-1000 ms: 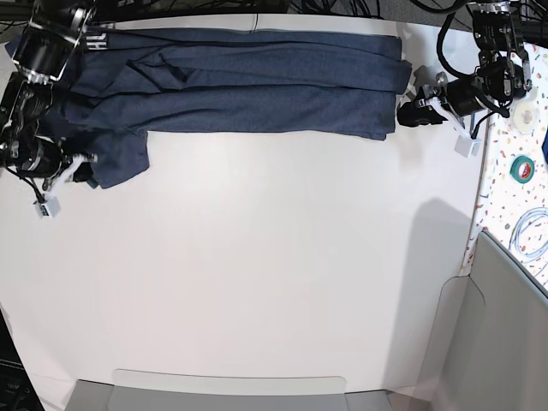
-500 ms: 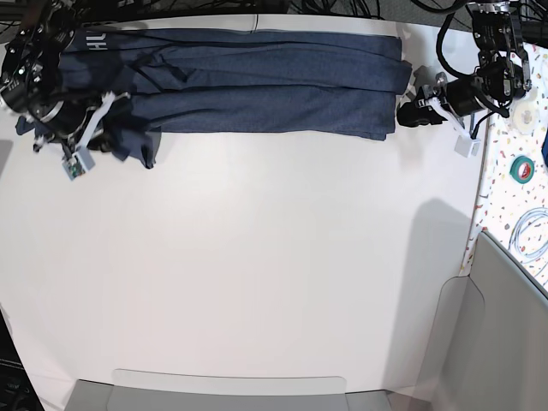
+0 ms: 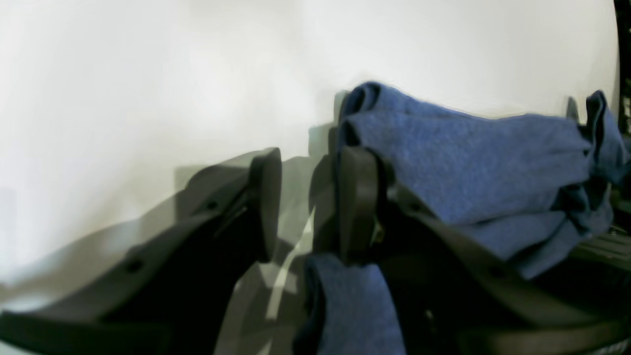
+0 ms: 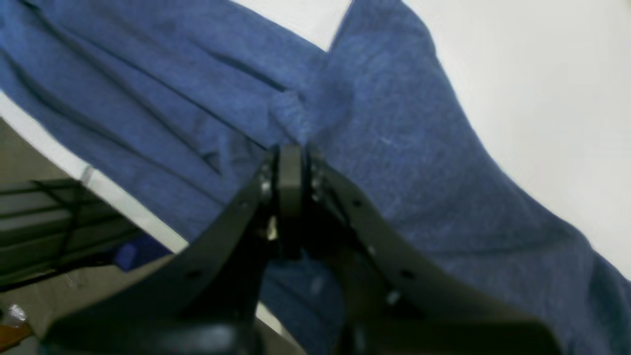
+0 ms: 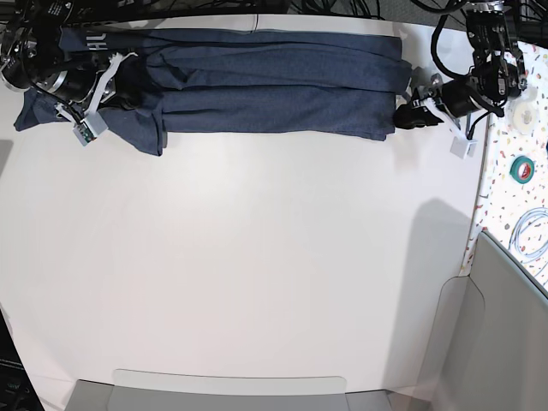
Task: Layout the t-shirt on the table in an organized manner, then fold the t-shirt properly
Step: 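Tuck the hanging sleeve under the strip end with the right gripper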
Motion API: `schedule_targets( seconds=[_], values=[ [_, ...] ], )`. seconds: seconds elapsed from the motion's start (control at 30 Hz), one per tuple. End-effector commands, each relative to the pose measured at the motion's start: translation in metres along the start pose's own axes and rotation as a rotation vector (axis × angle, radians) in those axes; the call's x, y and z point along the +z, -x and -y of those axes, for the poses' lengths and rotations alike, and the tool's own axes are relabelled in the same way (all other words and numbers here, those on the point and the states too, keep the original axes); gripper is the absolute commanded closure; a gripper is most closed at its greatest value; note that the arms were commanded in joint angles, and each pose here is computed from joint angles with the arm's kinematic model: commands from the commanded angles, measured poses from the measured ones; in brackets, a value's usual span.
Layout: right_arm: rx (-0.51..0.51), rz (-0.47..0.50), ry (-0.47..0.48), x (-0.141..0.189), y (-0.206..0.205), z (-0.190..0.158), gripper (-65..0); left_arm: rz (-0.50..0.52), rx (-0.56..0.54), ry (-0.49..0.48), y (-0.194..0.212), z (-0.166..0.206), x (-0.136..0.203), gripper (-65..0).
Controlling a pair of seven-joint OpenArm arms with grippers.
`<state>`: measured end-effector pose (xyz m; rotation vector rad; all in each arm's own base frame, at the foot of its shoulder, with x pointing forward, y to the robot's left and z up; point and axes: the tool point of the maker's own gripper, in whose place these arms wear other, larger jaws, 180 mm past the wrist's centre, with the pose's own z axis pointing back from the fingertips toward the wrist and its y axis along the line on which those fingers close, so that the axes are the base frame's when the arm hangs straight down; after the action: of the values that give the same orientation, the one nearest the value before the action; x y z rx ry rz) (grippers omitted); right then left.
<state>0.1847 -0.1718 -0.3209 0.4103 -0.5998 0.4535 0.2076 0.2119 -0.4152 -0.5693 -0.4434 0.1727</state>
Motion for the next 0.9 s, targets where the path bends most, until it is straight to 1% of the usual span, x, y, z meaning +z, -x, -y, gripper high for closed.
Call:
schedule_targets(
  seconds=[0.0,0.1,0.17,0.43,0.53,0.63,0.77,0.87],
  values=[
    [0.024,0.039,-0.015,0.005,-0.010,-0.003,0.0,-0.064,-0.015,-0.079,0.013,-0.015,0.002,-19.8],
    [0.026,0.038,-0.024,0.006,-0.010,-0.004,0.0,-0.069,-0.012,-0.093,0.018,-0.015,-0.003,-19.8],
    [0.035,0.011,-0.022,0.009,-0.004,-0.003,0.0,-0.072,-0.013,-0.098,0.019,-0.016,-0.003,-19.8],
    [0.150,-0.131,-0.153,-0.007,0.016,-0.032,0.0,-0.067,-0.015,-0.098,0.017,-0.015,-0.003,-19.8],
    [0.172,-0.177,-0.141,-0.012,0.024,-0.031,0.0,-0.047,-0.030,-0.089,0.006,-0.011,-0.005,-19.8],
    [0.201,-0.226,-0.129,-0.018,0.033,-0.033,0.0,-0.045,-0.030,-0.089,0.005,-0.011,-0.005,-19.8],
    [0.229,-0.268,-0.154,-0.023,0.043,-0.042,0.0,-0.042,-0.029,-0.090,0.004,-0.012,-0.004,-19.8],
    [0.253,-0.302,-0.157,-0.019,0.049,-0.040,0.0,-0.042,-0.029,-0.090,0.004,-0.012,-0.004,-19.8]
  ],
)
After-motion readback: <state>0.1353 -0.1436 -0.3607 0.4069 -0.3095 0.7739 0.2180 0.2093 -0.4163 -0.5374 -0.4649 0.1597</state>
